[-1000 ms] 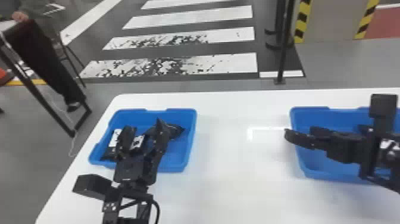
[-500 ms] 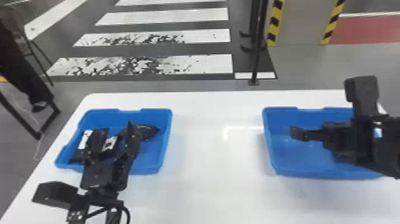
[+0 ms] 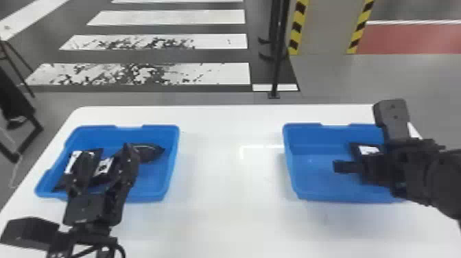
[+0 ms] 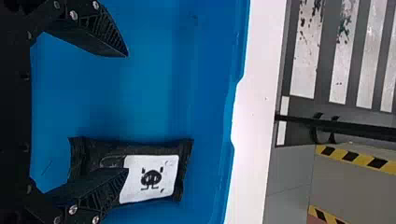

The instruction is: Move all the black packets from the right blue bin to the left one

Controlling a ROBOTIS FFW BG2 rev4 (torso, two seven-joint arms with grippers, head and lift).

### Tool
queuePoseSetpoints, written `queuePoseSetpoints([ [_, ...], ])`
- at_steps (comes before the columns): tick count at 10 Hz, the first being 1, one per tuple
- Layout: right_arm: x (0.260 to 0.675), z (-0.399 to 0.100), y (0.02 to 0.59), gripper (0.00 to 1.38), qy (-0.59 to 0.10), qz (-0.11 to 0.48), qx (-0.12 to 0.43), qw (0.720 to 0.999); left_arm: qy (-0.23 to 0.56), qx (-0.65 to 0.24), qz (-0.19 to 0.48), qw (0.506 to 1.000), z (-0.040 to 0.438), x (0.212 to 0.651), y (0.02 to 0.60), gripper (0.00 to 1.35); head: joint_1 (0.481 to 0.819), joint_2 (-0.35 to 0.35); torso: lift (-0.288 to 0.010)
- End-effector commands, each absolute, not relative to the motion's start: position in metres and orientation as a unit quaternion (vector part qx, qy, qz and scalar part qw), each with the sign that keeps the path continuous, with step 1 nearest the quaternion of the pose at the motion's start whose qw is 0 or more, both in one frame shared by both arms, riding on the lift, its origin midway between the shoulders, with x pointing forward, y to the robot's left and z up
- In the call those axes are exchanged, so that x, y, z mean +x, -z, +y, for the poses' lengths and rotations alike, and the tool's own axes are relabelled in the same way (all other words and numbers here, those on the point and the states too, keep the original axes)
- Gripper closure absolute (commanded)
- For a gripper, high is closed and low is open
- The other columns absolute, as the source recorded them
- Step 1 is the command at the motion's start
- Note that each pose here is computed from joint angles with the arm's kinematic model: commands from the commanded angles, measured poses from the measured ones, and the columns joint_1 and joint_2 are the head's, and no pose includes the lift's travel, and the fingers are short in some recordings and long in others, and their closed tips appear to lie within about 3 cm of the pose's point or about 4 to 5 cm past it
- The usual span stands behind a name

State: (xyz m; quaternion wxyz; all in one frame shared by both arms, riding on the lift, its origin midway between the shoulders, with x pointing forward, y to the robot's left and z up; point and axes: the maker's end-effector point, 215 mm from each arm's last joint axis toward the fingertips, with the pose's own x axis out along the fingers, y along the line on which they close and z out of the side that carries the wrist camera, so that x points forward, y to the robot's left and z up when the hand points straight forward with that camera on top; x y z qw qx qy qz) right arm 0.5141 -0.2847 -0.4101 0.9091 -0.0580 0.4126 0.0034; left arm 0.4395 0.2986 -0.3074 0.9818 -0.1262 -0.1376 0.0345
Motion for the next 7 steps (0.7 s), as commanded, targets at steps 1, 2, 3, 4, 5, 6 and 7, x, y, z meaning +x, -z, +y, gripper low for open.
queuePoseSetpoints([
  [1,0.517,-0.297,0.407,0.17,0.020,0.415,-0.070,0.907,-0.035,-0.126,-0.136,0.982,0.299,0.440,0.309,0.21,0.695,0.023,-0.168],
  [2,0.521,-0.303,0.407,0.17,0.032,0.416,-0.073,0.906,-0.034,-0.126,-0.135,0.982,0.298,0.440,0.309,0.21,0.695,0.009,-0.168],
  [3,0.526,-0.308,0.409,0.16,0.040,0.421,-0.073,0.903,-0.033,-0.126,-0.135,0.982,0.298,0.440,0.309,0.21,0.695,-0.002,-0.168],
  [4,0.530,-0.312,0.413,0.17,0.042,0.428,-0.070,0.900,-0.034,-0.126,-0.134,0.982,0.298,0.440,0.309,0.21,0.695,-0.009,-0.168],
  [5,0.531,-0.319,0.412,0.17,0.053,0.428,-0.075,0.899,-0.032,-0.125,-0.133,0.983,0.298,0.442,0.309,0.21,0.695,-0.014,-0.168],
  [6,0.529,-0.323,0.418,0.17,0.058,0.435,-0.077,0.895,-0.033,-0.125,-0.131,0.983,0.299,0.441,0.311,0.22,0.695,-0.021,-0.168],
  [7,0.527,-0.326,0.422,0.17,0.062,0.442,-0.078,0.892,-0.035,-0.124,-0.129,0.983,0.301,0.439,0.313,0.22,0.695,-0.025,-0.168],
])
